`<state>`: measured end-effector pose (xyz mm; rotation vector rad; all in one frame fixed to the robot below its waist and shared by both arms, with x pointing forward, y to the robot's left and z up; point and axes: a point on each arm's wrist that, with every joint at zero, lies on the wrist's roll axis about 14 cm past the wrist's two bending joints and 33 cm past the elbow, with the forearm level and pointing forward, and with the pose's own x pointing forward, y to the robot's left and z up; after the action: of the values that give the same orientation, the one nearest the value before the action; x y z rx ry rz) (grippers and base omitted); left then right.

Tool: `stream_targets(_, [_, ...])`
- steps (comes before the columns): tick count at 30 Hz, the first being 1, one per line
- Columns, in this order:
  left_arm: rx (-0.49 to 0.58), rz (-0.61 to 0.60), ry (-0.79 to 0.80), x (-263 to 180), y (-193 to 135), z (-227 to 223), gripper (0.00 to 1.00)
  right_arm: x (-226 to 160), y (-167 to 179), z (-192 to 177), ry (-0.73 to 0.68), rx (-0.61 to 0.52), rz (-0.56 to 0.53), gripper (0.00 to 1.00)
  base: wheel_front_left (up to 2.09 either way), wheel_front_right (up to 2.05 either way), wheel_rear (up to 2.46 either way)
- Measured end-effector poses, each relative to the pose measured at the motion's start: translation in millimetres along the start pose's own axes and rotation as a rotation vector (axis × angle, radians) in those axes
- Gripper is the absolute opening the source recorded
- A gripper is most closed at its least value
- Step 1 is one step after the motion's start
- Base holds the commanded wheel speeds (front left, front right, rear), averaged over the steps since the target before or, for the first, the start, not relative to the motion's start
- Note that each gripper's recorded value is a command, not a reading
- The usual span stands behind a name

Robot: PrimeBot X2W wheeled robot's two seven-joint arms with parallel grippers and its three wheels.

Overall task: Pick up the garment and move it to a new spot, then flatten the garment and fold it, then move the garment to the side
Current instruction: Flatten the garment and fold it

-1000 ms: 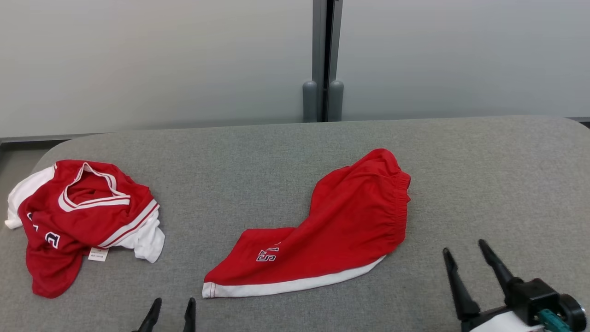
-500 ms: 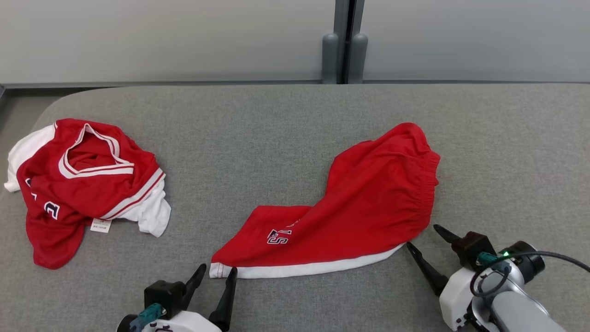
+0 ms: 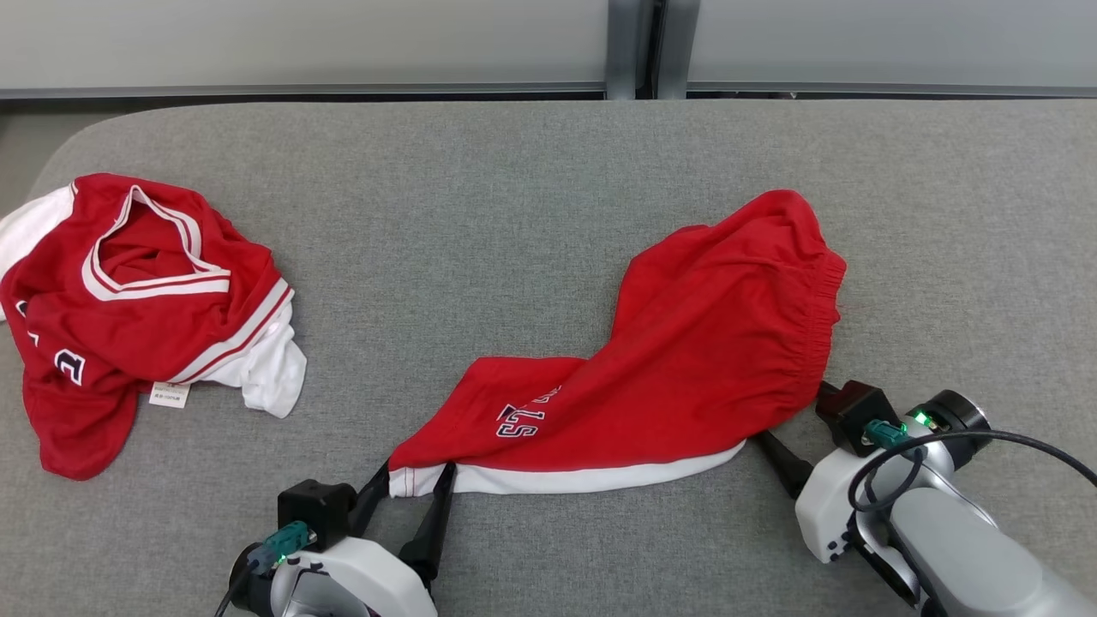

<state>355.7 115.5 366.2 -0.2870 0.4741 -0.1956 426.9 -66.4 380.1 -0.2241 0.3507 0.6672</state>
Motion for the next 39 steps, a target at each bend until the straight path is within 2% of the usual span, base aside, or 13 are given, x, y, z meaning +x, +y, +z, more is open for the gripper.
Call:
stream_targets(1, [0.003,-0.003,0.009,1,0,-2,1.0,2,3,0,-0.001,0.005,0.011,1.0,0.0,0.0,0.0])
stream_targets(2, [-0.003,-0.004,0.016,2,0,-3,0.97,3,6,1,-0.007,0.012,0.023,0.66,0.0,0.0,0.0])
stream_targets(3, [-0.007,-0.01,0.019,3,-1,-3,0.25,3,11,4,-0.016,0.025,0.037,0.24,0.0,0.0,0.0])
stream_targets(4, [-0.013,-0.016,0.035,4,-3,-5,0.25,4,18,7,-0.028,0.046,0.056,0.24,0.0,0.0,0.0])
stream_targets(5, [-0.01,-0.027,0.051,5,-5,-7,0.0,4,25,9,-0.037,0.068,0.076,0.0,0.0,0.0,0.0])
stream_targets(10, [-0.093,-0.082,0.089,-3,-21,-11,0.0,-14,27,34,-0.126,0.159,0.109,0.0,0.0,0.0,0.0])
stream_targets(13, [-0.179,-0.13,0.079,-19,-33,-4,0.0,-40,21,48,-0.179,0.197,0.119,0.0,0.0,0.0,0.0])
stream_targets(20, [-0.264,-0.363,-0.105,-65,-81,87,0.0,-118,-6,92,-0.246,0.231,0.101,0.0,0.0,0.0,0.0])
stream_targets(24, [-0.263,-0.502,-0.219,-94,-116,144,0.0,-160,-15,121,-0.285,0.255,0.087,0.0,0.0,0.0,0.0])
stream_targets(28, [-0.225,-0.593,-0.272,-108,-139,179,0.0,-187,-32,145,-0.295,0.257,0.067,0.0,0.0,0.0,0.0])
stream_targets(34, [-0.066,-0.66,-0.283,-77,-154,225,0.0,-186,-64,182,-0.267,0.218,0.07,0.0,0.0,0.0,0.0])
stream_targets(36, [0.006,-0.636,-0.292,-39,-151,258,0.0,-171,-84,203,-0.244,0.203,0.083,0.0,0.0,0.0,0.0])
stream_targets(39, [0.008,-0.588,-0.316,8,-145,299,0.0,-144,-112,227,-0.238,0.18,0.074,0.0,0.0,0.0,0.0])
